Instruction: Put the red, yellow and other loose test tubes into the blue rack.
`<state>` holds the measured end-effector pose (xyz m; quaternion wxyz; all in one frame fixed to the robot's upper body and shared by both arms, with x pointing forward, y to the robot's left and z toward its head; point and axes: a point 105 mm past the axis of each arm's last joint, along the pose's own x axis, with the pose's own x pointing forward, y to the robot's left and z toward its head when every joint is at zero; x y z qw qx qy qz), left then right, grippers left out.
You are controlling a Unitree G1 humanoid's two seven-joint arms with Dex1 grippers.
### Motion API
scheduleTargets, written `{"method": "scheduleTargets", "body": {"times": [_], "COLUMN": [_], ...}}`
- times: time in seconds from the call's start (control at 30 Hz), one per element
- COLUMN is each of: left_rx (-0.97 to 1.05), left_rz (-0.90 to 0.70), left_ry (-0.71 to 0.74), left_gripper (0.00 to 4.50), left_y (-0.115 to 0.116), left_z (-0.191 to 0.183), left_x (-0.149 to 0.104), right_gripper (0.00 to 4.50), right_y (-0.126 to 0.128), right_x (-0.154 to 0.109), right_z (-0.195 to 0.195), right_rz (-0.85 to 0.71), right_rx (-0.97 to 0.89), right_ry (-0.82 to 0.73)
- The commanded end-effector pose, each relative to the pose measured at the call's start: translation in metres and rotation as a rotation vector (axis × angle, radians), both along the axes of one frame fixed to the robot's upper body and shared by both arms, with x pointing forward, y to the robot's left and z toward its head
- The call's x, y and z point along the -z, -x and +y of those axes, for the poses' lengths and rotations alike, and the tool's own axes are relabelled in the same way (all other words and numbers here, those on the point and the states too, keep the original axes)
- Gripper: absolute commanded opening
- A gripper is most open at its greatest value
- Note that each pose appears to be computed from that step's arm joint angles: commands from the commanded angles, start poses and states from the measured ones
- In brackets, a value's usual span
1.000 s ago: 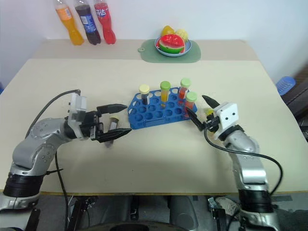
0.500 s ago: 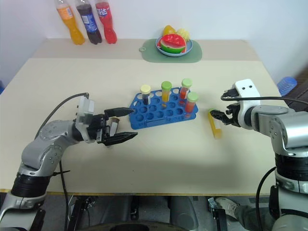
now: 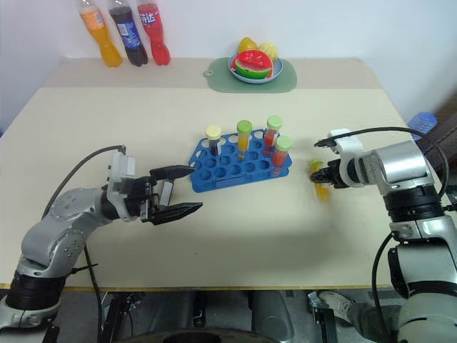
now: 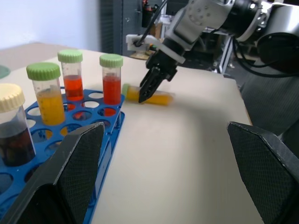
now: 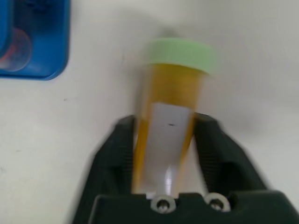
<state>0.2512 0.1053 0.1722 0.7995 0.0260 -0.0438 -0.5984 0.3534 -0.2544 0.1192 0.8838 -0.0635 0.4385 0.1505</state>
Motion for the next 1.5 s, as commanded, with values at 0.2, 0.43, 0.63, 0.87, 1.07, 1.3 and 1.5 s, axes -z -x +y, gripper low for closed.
{"method": "scheduleTargets", "body": {"times": [0.2,0.43,0.63,0.87,1.07,1.3,1.5], "left_rx": [-0.002,0.011,0.005,-0.024,-0.067,-0.097,-0.108], "left_rz": [-0.04,-0.04,-0.038,-0.018,-0.019,-0.02,-0.022], "left_ry": [0.012,0.014,0.014,-0.085,-0.079,-0.073,-0.067], "left_gripper": [4.35,4.35,4.35,4.35,4.35,4.35,4.35], "left_y": [0.0,-0.008,-0.024,-0.03,-0.029,-0.024,-0.024], "left_z": [0.002,0.002,0.006,0.023,0.031,0.033,0.033], "left_x": [-0.011,-0.012,-0.004,0.018,0.017,0.017,0.015], "right_gripper": [0.81,0.81,0.81,0.81,0.81,0.81,0.81], "right_y": [0.006,0.083,0.084,0.046,0.02,0.005,0.005], "right_x": [-0.027,-0.022,-0.048,-0.057,-0.053,-0.033,-0.022], "right_z": [0.004,0.032,0.106,0.162,0.168,0.158,0.161], "right_rz": [-0.341,-0.447,-0.811,-1.022,-1.142,-1.179,-1.188], "right_rx": [-0.193,-0.361,-0.487,-0.47,-0.403,-0.345,-0.321], "right_ry": [0.072,-0.012,-0.178,-0.336,-0.318,-0.282,-0.309]}}
